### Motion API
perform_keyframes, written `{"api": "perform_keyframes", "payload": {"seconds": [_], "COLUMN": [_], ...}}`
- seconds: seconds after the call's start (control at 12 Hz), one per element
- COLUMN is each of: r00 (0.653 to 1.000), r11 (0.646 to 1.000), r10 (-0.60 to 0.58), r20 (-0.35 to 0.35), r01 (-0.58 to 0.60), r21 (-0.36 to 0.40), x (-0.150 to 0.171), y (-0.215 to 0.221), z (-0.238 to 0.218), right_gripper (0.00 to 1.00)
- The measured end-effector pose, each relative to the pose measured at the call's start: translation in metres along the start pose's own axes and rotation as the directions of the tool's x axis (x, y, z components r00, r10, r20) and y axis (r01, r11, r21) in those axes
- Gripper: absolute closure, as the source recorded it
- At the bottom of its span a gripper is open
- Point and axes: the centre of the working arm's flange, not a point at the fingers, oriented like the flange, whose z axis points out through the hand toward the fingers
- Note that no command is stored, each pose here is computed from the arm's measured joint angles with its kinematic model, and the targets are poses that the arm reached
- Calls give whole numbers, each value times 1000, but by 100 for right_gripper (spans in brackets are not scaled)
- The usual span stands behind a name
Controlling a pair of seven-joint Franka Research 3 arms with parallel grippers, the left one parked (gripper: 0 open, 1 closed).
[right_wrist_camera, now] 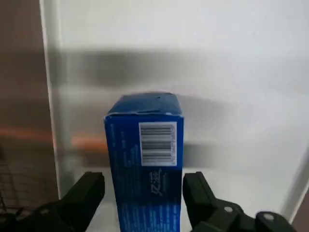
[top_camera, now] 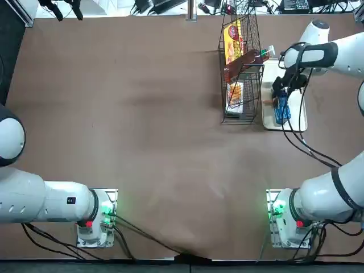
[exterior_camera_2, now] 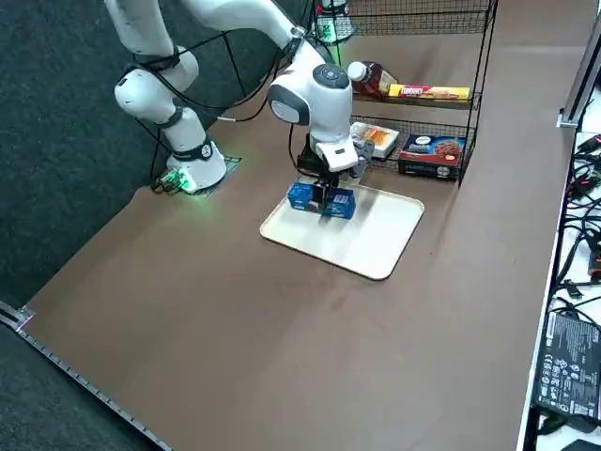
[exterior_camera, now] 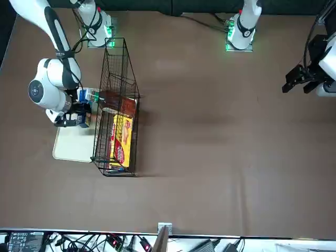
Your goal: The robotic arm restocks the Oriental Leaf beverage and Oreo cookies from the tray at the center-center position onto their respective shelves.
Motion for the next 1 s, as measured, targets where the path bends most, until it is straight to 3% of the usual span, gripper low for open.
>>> {"api": "perform_keyframes", "payload": {"seconds": [0.75, 0.92, 1.0], "r00": [999, 999, 999], "r11": [1000, 1000, 1000], "r10": [12, 17, 18], "r20": [35, 35, 35], "r01": [-12, -18, -19], "r21": [4, 4, 4], "x": [-13, -13, -13], "y": [5, 8, 8], "z": [15, 15, 15], "right_gripper": [4, 22, 22]}}
